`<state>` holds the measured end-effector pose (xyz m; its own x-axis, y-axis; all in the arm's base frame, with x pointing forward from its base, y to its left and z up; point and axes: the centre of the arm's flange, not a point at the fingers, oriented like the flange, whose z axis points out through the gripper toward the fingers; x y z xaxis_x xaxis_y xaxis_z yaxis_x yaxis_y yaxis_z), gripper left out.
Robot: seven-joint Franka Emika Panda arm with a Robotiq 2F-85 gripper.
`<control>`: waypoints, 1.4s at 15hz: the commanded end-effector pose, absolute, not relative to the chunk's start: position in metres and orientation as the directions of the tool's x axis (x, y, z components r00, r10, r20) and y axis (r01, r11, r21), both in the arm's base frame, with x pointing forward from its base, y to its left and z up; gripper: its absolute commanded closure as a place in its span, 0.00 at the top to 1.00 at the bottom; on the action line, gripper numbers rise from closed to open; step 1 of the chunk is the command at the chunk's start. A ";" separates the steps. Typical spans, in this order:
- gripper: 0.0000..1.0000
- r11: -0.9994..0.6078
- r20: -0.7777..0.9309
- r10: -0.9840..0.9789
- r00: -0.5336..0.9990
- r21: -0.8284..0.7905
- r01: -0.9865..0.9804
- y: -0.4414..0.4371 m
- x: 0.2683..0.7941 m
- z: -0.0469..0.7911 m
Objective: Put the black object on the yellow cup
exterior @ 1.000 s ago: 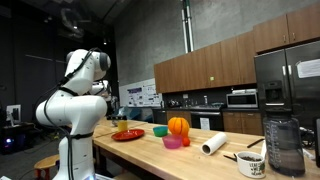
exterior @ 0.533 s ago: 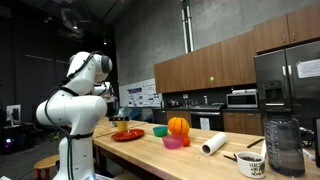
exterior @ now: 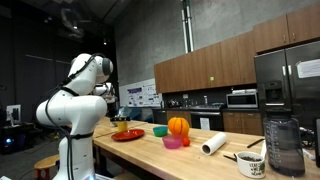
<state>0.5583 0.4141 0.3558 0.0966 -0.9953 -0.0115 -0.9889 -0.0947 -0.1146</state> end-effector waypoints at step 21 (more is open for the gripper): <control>1.00 -0.216 0.032 -0.976 0.213 -0.096 -0.972 0.385 0.532 0.403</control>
<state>0.5567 0.4066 0.3848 0.1634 -0.9865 0.0128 -0.9799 -0.1638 -0.1139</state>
